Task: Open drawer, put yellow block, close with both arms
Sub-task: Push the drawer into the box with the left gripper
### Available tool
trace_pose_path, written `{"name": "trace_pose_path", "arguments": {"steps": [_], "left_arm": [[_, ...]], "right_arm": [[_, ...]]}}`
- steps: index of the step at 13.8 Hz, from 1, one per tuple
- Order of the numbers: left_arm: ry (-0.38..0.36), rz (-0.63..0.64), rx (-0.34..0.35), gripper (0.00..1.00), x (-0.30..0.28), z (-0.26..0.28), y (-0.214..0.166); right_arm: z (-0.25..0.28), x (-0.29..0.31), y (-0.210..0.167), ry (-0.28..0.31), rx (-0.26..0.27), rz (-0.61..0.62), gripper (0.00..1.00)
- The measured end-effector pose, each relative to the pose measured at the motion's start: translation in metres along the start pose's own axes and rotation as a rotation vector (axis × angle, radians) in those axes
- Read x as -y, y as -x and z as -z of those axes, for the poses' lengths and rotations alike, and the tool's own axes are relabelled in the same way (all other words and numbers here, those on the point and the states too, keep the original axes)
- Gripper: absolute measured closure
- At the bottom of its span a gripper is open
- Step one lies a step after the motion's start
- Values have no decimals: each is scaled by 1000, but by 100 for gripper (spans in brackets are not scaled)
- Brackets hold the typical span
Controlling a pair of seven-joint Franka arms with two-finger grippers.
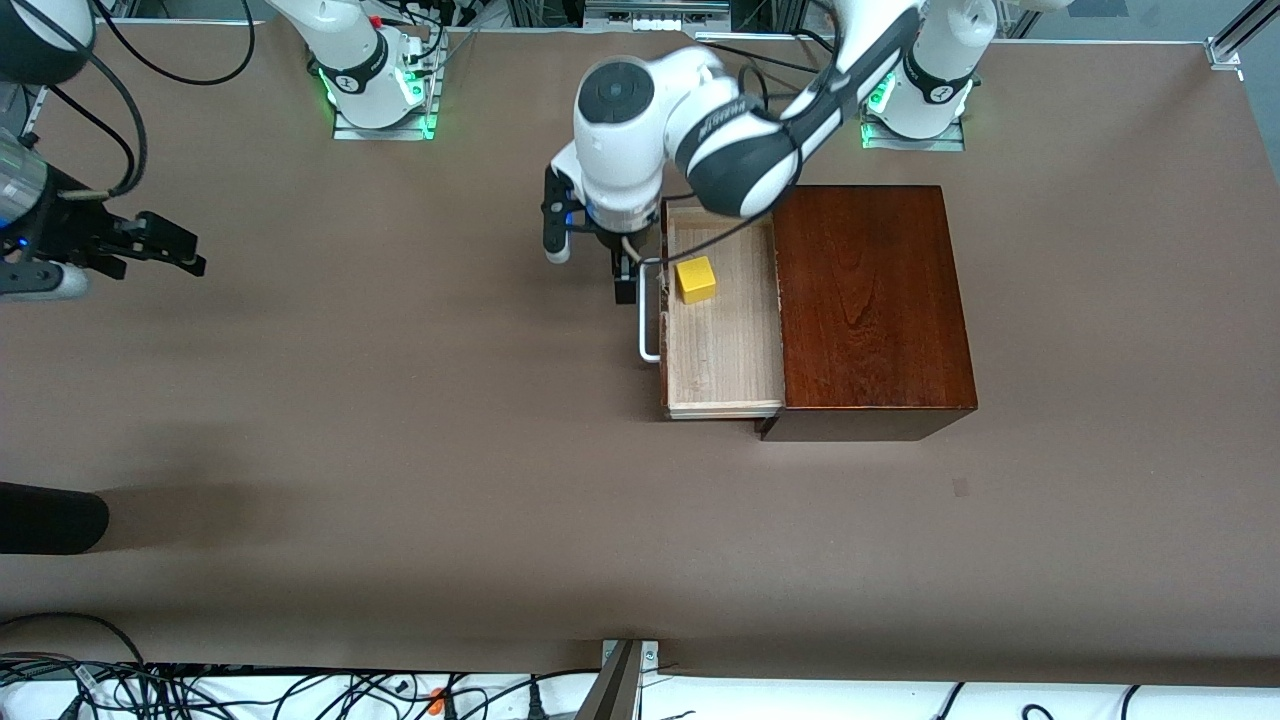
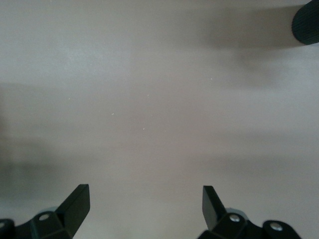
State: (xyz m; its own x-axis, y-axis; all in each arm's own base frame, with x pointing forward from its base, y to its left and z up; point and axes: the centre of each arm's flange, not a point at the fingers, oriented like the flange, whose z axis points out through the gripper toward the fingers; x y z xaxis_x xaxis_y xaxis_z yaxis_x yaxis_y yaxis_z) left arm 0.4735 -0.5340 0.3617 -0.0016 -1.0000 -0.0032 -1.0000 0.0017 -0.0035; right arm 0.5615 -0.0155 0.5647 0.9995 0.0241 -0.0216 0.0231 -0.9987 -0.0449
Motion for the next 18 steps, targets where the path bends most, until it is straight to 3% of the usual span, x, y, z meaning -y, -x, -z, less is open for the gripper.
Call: {"name": "trace_pose_path", "arguments": {"steps": [5,12,18], "left_arm": [[5,-34,46,0,5,-37,1],[33,47,110,0,11,-47,16],[47,27,129,0,15,-46,23]], "right_arm": [[2,-3,3,-2,21,-5,0],[6,-1,3,-2,18,-2,0],[10,3,2,-1,10,6,0]]}}
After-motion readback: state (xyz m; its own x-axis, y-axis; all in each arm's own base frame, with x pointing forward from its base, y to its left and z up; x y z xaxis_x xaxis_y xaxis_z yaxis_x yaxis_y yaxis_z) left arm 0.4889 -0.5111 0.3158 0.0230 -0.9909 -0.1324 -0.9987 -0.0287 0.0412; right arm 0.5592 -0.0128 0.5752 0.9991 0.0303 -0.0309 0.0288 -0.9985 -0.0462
